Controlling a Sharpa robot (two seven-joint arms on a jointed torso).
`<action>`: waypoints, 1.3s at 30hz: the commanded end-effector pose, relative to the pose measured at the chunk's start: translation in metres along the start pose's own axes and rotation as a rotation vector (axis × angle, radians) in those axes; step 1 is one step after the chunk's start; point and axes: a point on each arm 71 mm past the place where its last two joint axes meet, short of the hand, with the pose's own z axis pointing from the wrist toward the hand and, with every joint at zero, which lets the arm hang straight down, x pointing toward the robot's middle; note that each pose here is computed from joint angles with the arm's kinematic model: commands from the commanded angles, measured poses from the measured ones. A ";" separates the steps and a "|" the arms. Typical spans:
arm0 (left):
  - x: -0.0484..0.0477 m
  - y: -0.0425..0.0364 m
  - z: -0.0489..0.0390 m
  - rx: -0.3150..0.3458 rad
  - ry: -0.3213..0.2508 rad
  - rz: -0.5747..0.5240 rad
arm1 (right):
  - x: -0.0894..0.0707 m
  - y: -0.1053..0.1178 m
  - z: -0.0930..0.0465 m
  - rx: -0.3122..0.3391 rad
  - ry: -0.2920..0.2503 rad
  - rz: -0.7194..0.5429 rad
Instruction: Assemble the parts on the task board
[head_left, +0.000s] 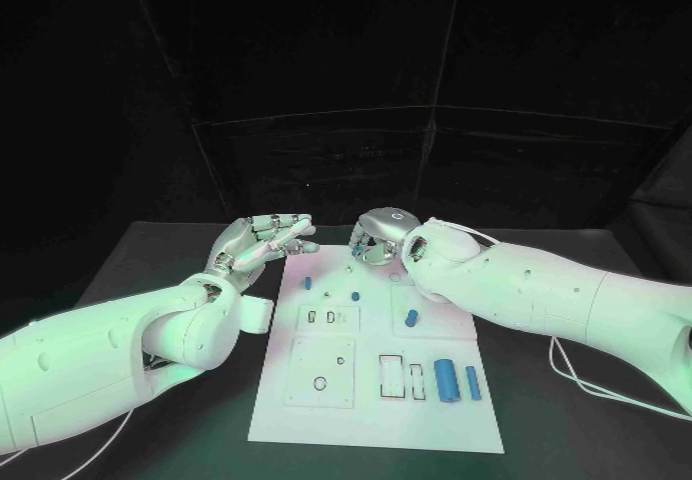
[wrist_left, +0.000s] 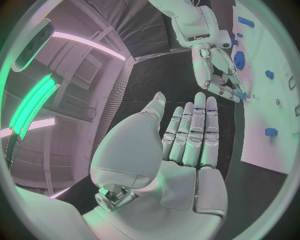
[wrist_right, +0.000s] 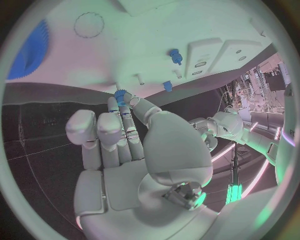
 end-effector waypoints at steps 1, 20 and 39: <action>0.0024 -0.0018 0.0002 0.007 0.017 -0.005 | -0.001 0.000 0.002 0.000 0.003 0.000; 0.0034 -0.0025 0.0004 0.006 0.025 -0.009 | 0.002 0.000 0.010 0.020 0.024 -0.015; -0.0008 -0.0035 -0.0008 0.003 0.019 -0.005 | -0.009 -0.016 -0.007 0.046 -0.064 0.013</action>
